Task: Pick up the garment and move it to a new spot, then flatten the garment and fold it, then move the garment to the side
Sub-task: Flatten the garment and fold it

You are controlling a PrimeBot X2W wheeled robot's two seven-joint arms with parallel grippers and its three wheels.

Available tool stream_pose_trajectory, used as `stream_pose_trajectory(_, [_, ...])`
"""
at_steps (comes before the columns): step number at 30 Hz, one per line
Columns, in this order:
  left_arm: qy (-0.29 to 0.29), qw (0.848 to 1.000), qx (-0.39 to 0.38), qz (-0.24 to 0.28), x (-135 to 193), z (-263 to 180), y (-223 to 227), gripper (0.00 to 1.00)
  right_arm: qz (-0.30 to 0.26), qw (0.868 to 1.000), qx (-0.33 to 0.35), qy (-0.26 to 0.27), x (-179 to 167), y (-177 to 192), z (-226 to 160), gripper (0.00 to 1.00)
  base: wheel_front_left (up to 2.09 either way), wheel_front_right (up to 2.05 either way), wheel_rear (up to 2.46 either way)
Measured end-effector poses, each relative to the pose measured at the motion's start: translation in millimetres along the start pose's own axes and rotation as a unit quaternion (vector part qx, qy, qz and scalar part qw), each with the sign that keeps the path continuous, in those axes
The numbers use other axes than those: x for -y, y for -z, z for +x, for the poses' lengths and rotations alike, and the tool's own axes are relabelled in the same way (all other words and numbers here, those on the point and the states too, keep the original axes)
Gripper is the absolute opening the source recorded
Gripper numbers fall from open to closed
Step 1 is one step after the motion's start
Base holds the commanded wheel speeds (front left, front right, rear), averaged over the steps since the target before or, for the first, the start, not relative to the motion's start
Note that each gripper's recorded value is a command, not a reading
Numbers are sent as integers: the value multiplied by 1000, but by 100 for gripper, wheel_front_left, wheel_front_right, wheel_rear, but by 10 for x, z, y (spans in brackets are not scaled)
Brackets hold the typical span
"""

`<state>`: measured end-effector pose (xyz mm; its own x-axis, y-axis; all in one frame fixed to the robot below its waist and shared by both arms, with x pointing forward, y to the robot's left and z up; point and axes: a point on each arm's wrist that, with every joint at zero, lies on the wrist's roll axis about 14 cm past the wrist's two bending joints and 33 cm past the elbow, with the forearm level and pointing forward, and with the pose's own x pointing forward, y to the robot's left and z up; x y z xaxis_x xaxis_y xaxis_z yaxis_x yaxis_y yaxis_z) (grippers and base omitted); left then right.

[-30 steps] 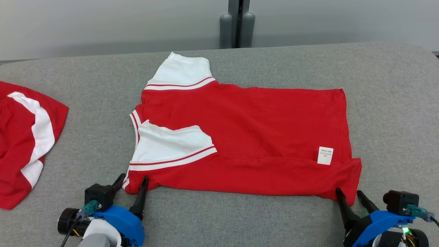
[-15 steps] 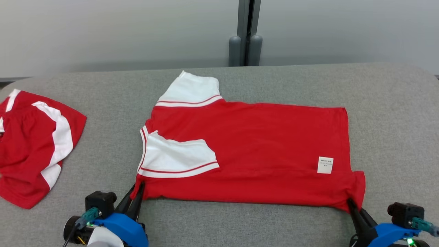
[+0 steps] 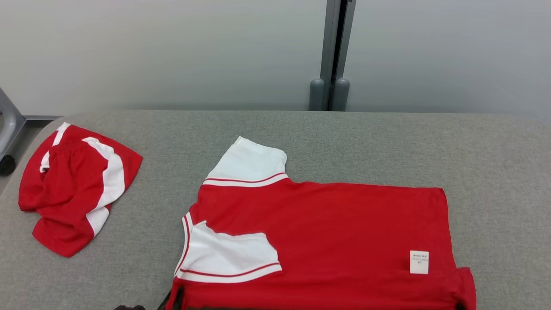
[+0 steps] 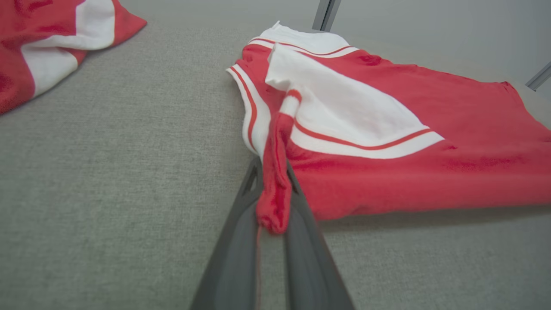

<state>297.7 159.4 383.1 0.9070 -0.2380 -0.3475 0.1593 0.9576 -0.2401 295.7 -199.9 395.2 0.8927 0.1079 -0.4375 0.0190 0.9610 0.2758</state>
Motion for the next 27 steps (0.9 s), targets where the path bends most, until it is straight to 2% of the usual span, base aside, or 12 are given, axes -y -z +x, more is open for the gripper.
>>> stream_pose_trajectory(6, [-7, 1000, -12, -12, 26, -164, 128, 0, 10, 1000, -29, 2, -57, 120, -107, 0, 0, 0, 0])
stream_pose_trajectory(7, [-9, 1000, -15, -14, 29, -175, 146, 0, 7, 999, -33, 5, -42, 132, -111, 56, 0, 0, 0])
stream_pose_trajectory(8, [-12, 1000, -16, -13, 22, -180, 153, 0, 3, 999, -33, 9, -16, 129, -115, 56, 0, 0, 0])
stream_pose_trajectory(9, [-13, 1000, -17, -8, 21, -182, 156, 100, 0, 999, -35, 12, -1, 134, -117, 100, 0, 0, 0])
stream_pose_trajectory(13, [-12, 1000, 3, -2, 58, -140, 43, 100, 12, 1000, -9, 19, 9, 31, -103, 100, 0, 0, 0])
stream_pose_trajectory(18, [-20, 998, 67, 2, 55, -31, -363, 100, 12, 997, 66, 28, 59, -362, -84, 100, 0, 0, 0])
stream_pose_trajectory(27, [-43, 980, 193, 25, 18, -14, -1175, 100, -2, 978, 208, 24, -39, -1029, -138, 100, 0, 0, 0])
